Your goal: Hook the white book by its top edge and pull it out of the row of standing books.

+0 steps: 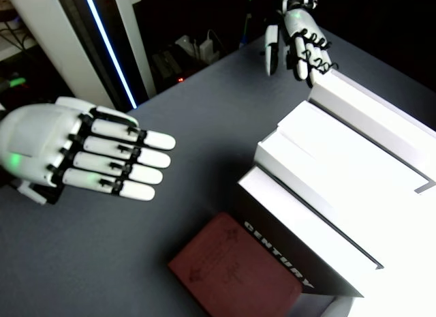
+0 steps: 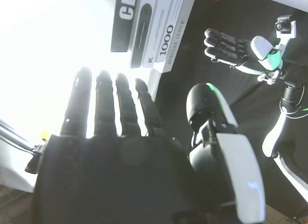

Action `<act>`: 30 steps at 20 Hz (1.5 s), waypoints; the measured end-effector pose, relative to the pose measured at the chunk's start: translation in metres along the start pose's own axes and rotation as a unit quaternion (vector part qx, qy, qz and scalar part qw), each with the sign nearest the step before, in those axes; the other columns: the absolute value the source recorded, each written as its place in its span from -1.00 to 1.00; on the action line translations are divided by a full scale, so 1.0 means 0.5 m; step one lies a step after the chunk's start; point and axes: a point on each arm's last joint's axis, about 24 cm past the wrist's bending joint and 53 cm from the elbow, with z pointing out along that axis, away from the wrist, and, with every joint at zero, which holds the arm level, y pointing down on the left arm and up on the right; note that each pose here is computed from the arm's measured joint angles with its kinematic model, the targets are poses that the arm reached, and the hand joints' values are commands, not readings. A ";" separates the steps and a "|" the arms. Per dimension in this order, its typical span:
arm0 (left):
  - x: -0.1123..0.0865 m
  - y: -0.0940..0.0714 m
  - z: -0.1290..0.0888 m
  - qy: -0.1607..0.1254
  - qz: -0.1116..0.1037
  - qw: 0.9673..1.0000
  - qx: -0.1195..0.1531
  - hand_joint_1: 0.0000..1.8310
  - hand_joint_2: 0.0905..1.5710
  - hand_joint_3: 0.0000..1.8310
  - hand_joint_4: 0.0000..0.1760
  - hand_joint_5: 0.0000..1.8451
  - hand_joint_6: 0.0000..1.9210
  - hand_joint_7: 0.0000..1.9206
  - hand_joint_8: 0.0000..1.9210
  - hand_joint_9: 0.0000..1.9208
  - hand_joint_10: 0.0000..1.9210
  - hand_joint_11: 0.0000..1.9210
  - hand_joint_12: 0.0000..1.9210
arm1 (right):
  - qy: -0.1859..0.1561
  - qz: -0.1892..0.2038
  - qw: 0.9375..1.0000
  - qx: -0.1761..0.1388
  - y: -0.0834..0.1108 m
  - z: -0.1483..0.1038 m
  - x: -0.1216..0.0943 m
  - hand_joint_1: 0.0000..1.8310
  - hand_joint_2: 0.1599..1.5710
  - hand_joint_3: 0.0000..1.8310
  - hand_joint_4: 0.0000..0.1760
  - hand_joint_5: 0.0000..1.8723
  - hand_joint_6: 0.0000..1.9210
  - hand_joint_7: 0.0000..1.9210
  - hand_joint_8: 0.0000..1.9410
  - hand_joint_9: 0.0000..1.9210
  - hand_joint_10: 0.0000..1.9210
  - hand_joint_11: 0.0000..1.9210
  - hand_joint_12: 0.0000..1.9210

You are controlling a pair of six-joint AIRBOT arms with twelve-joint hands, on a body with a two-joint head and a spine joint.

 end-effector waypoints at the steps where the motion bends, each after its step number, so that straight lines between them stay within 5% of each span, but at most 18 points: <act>1: -0.001 -0.001 0.000 -0.001 0.000 1.000 0.001 -1.00 0.77 -0.97 -1.00 -1.00 -1.00 -1.00 -1.00 -1.00 -1.00 -1.00 -1.00 | 0.002 -0.001 1.000 0.002 -0.003 0.000 0.002 -0.48 0.78 -0.97 -1.00 -1.00 -1.00 -1.00 -1.00 -1.00 -1.00 -1.00 -1.00; 4: -0.001 0.001 -0.001 -0.001 -0.001 1.000 -0.001 -0.94 0.77 -0.99 -1.00 -1.00 -1.00 -1.00 -1.00 -1.00 -1.00 -1.00 -1.00 | 0.000 -0.001 1.000 0.004 -0.007 0.002 -0.001 -0.39 0.81 -0.98 -1.00 -1.00 -1.00 -1.00 -1.00 -1.00 -1.00 -1.00 -1.00; 10: -0.001 0.004 -0.002 0.000 0.001 1.000 -0.003 -0.95 0.77 -1.00 -0.97 -1.00 -1.00 -1.00 -1.00 -1.00 -1.00 -1.00 -1.00 | -0.031 -0.001 0.999 -0.020 0.014 0.036 -0.037 -0.57 0.87 -0.99 -1.00 -0.95 -0.98 -1.00 -1.00 -1.00 -1.00 -1.00 -1.00; 15: 0.000 0.010 -0.005 0.000 0.000 1.000 -0.008 -0.94 0.75 -1.00 -0.62 -1.00 -1.00 -1.00 -1.00 -1.00 -1.00 -1.00 -1.00 | -0.065 -0.018 0.996 -0.051 0.049 0.116 -0.083 -0.70 0.86 -1.00 -1.00 -0.91 -0.97 -1.00 -1.00 -1.00 -1.00 -1.00 -1.00; 22: -0.007 0.016 -0.005 -0.006 -0.001 1.000 -0.011 -0.97 0.74 -1.00 -0.35 -1.00 -1.00 -1.00 -1.00 -1.00 -1.00 -1.00 -1.00 | -0.066 -0.030 0.995 -0.062 0.073 0.203 -0.088 -0.63 0.80 -1.00 -1.00 -0.76 -0.91 -1.00 -1.00 -1.00 -1.00 -1.00 -1.00; 24: 0.000 0.021 -0.009 -0.003 -0.002 1.000 -0.014 -0.91 0.73 -1.00 -0.52 -1.00 -1.00 -1.00 -1.00 -1.00 -1.00 -1.00 -1.00 | -0.061 -0.034 0.995 -0.064 0.080 0.224 -0.083 -0.66 0.78 -1.00 -1.00 -0.74 -0.91 -1.00 -1.00 -1.00 -1.00 -1.00 -1.00; 26: 0.001 0.024 -0.008 -0.002 -0.001 1.000 -0.015 -0.92 0.73 -1.00 -0.28 -1.00 -1.00 -1.00 -1.00 -1.00 -1.00 -1.00 -1.00 | -0.054 -0.036 0.996 -0.063 0.080 0.235 -0.073 -0.62 0.77 -1.00 -0.88 -0.70 -0.95 -1.00 -1.00 -1.00 -1.00 -1.00 -1.00; 30: -0.002 0.026 -0.008 -0.004 -0.002 1.000 -0.016 -0.90 0.73 -1.00 -0.14 -1.00 -1.00 -1.00 -1.00 -1.00 -1.00 -1.00 -1.00 | -0.047 -0.036 0.997 -0.059 0.076 0.246 -0.066 -0.59 0.77 -1.00 -1.00 -0.68 -0.97 -1.00 -1.00 -1.00 -1.00 -1.00 -1.00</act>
